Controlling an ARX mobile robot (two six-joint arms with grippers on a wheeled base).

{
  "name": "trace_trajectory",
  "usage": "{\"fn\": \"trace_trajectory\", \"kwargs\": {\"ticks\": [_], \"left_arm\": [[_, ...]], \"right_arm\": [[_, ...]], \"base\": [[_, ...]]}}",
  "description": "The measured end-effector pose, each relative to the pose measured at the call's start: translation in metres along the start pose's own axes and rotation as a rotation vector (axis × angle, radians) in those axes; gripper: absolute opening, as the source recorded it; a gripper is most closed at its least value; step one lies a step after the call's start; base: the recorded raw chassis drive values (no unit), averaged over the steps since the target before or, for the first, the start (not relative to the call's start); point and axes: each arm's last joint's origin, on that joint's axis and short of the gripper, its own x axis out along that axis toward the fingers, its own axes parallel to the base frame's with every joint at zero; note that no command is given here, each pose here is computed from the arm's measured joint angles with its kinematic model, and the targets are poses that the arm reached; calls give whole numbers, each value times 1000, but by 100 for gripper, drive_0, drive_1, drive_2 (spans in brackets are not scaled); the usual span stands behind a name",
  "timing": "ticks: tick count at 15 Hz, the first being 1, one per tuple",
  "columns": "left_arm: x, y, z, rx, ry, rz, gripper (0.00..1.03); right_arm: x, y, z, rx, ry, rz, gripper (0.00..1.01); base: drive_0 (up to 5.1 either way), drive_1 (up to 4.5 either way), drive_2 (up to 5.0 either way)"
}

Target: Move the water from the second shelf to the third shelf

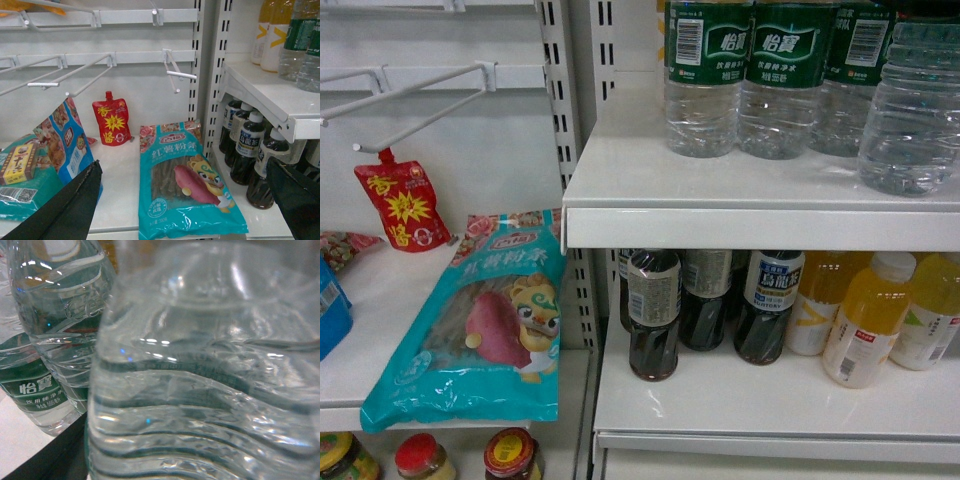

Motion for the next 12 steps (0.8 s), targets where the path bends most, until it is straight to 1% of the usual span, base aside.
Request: {"fn": "trace_trajectory", "kwargs": {"ticks": [1, 2, 6, 7, 9, 10, 12], "left_arm": [[0, 0, 0, 0, 0, 0, 98], [0, 0, 0, 0, 0, 0, 98], [0, 0, 0, 0, 0, 0, 98], [0, 0, 0, 0, 0, 0, 98], [0, 0, 0, 0, 0, 0, 98], [0, 0, 0, 0, 0, 0, 98], [0, 0, 0, 0, 0, 0, 98]], "right_arm": [[0, 0, 0, 0, 0, 0, 99], [0, 0, 0, -4, 1, 0, 97], [-1, 0, 0, -14, 12, -1, 98], [-5, 0, 3, -14, 9, 0, 98], [-20, 2, 12, -28, -32, -11, 98], [-28, 2, 14, -28, -39, -10, 98], [-39, 3, 11, -30, -36, -13, 98]], "base": [[0, 0, 0], [0, 0, 0], [0, 0, 0], [0, 0, 0], [0, 0, 0], [0, 0, 0], [0, 0, 0]]}}
